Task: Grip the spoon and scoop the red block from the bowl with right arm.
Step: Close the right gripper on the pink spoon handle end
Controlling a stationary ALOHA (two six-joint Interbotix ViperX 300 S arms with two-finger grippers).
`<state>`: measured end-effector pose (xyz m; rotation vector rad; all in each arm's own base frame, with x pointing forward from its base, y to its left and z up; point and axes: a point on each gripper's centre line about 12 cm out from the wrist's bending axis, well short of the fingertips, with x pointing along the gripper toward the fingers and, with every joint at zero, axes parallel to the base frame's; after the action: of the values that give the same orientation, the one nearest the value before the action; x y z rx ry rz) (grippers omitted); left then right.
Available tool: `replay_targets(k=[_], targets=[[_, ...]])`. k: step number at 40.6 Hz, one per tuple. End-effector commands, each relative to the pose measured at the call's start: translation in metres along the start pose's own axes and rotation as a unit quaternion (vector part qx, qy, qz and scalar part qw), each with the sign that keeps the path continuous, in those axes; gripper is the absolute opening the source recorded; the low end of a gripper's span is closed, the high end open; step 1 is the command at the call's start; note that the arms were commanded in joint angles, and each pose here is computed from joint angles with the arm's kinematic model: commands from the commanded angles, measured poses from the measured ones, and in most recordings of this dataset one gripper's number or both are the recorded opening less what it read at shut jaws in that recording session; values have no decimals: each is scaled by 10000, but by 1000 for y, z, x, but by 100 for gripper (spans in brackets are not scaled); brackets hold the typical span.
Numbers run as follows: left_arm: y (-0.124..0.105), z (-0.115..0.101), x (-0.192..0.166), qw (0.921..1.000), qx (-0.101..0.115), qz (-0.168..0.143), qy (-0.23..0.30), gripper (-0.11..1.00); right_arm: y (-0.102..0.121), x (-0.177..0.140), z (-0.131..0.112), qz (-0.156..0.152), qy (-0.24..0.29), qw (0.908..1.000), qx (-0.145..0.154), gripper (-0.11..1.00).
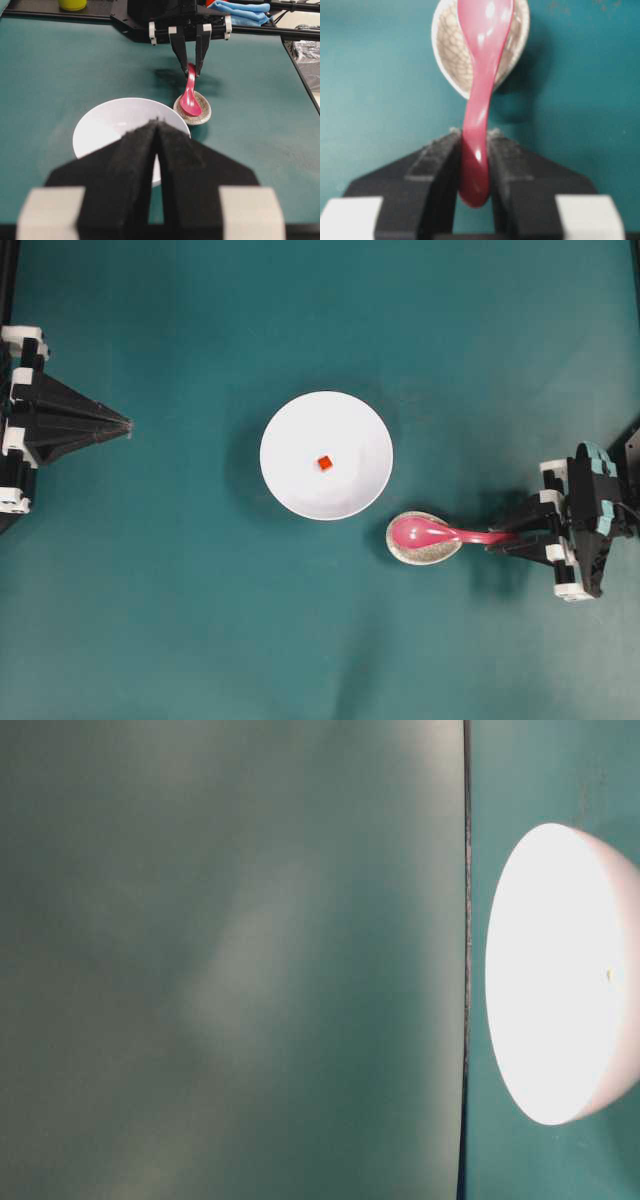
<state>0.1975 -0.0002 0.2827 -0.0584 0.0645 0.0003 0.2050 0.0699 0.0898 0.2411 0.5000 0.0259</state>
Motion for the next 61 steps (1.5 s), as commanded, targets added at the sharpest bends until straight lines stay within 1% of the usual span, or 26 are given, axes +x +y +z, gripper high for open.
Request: replay_targets(k=[1, 7, 18, 21, 33, 36, 40, 42, 45, 49, 51, 55, 61], targets=[[-1, 11, 2, 9999, 15, -8, -122, 0, 5, -1, 8, 102, -141, 9998, 65, 23], [-1, 11, 2, 9999, 15, -8, -122, 0, 11, -2, 14, 204, -122, 9996, 149, 23], [-1, 11, 2, 9999, 15, -8, -122, 0, 16, -1, 6, 264, 489, 9982, 218, 23], [-1, 11, 2, 9999, 15, -8, -122, 0, 15, 0, 6, 221, 562, 9979, 248, 23], [-1, 11, 2, 9999, 15, -8, -122, 0, 5, 2, 10, 30, 492, 9981, 372, 23], [-1, 11, 2, 9999, 15, -8, -122, 0, 6, 3, 11, 30, 500, 9980, 380, 30], [-1, 11, 2, 9999, 8, -7, -122, 0, 7, 4, 12, 47, 499, 9980, 392, 43], [-1, 11, 2, 9999, 15, -8, -122, 0, 7, 4, 12, 40, 505, 9979, 396, 48], [-1, 10, 2, 9999, 15, -8, -115, 0, 8, 5, 14, 53, 478, 9982, 365, 52], [-1, 11, 2, 9999, 15, -8, -122, 0, 9, 5, 16, 75, 381, 9988, 296, 52], [-1, 10, 2, 9999, 15, -8, -115, 0, 8, 4, 18, 77, 261, 9994, 222, 52], [-1, 10, 2, 9999, 15, -7, -107, 0, 5, 1, 24, 65, -156, 9998, 97, 52], [-1, 10, 2, 10000, 15, -5, -84, 0, -2, -8, 23, -40, -556, 9984, 133, 52]])
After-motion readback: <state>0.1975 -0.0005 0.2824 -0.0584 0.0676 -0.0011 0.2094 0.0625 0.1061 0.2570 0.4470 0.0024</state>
